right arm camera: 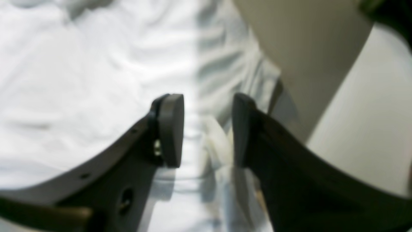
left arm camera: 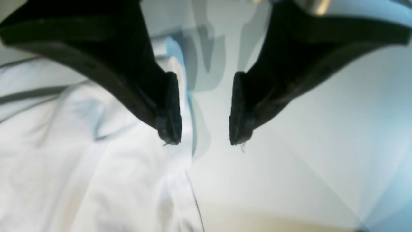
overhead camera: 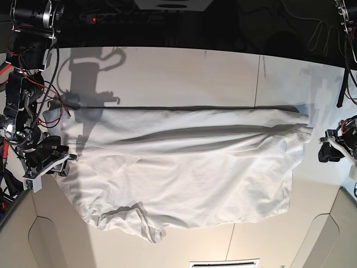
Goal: Layout the t-shirt on the table in an organized manner, then fold the t-shirt properly
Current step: 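Hold the t-shirt edge with both grippers and pull it taut, then fold the held edge over the t-shirt body with both grippers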
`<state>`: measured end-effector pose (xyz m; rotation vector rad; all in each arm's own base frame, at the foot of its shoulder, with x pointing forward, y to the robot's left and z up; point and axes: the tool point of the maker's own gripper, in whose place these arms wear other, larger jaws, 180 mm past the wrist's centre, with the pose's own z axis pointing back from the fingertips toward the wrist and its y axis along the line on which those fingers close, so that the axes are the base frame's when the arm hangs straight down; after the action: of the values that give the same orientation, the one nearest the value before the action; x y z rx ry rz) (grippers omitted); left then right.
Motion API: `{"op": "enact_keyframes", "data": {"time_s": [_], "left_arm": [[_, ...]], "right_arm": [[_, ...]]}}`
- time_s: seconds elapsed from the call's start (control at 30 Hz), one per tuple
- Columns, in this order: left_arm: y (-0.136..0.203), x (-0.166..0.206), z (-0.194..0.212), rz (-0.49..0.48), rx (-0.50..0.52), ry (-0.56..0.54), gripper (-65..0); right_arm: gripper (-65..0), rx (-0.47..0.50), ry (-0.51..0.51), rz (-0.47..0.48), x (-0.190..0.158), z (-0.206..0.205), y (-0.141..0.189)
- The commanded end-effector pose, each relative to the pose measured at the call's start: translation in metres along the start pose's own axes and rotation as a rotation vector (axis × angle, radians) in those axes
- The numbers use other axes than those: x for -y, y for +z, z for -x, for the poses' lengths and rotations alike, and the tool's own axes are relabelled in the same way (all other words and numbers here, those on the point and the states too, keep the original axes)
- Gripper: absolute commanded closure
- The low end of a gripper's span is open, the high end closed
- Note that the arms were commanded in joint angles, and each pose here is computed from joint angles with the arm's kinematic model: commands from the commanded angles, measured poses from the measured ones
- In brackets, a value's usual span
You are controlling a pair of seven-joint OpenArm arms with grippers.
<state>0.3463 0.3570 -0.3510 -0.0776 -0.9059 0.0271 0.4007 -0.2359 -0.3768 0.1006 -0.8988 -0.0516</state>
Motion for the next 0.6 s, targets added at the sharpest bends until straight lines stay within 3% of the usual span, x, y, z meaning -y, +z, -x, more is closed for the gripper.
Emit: {"op": "enact_keyframes", "data": {"time_s": [0.0,0.07,0.1,0.13,0.33,0.47,0.57], "left_arm": [[0.006,0.0,-0.028,0.03,0.065,-0.036,-26.9],[0.009,0.027,-0.03,0.173,0.075,-0.067,-13.8],[0.011,0.038,-0.03,0.23,0.069,-0.041,-3.1],[0.013,0.046,-0.024,0.276,0.04,0.0,0.0],[0.014,0.086,-0.003,0.439,-0.073,0.059,0.0],[0.015,0.126,0.023,0.58,-0.198,0.061,0.0],[0.008,0.146,0.043,0.601,-0.255,-0.003,0.0]], "right_arm": [[-24.3,0.085,0.014,-0.01,-0.001,-0.035,0.008],[-15.8,0.096,0.024,-0.033,-0.01,-0.048,0.018],[-6.4,0.095,0.038,-0.051,-0.015,-0.052,0.023],[0.0,0.097,0.055,-0.089,-0.025,-0.056,0.029],[0.0,0.09,0.079,-0.421,-0.091,-0.039,0.061],[0.0,0.02,0.024,-0.466,-0.105,0.001,0.063],[0.0,-0.027,0.005,-0.458,-0.106,0.027,0.063]]}}
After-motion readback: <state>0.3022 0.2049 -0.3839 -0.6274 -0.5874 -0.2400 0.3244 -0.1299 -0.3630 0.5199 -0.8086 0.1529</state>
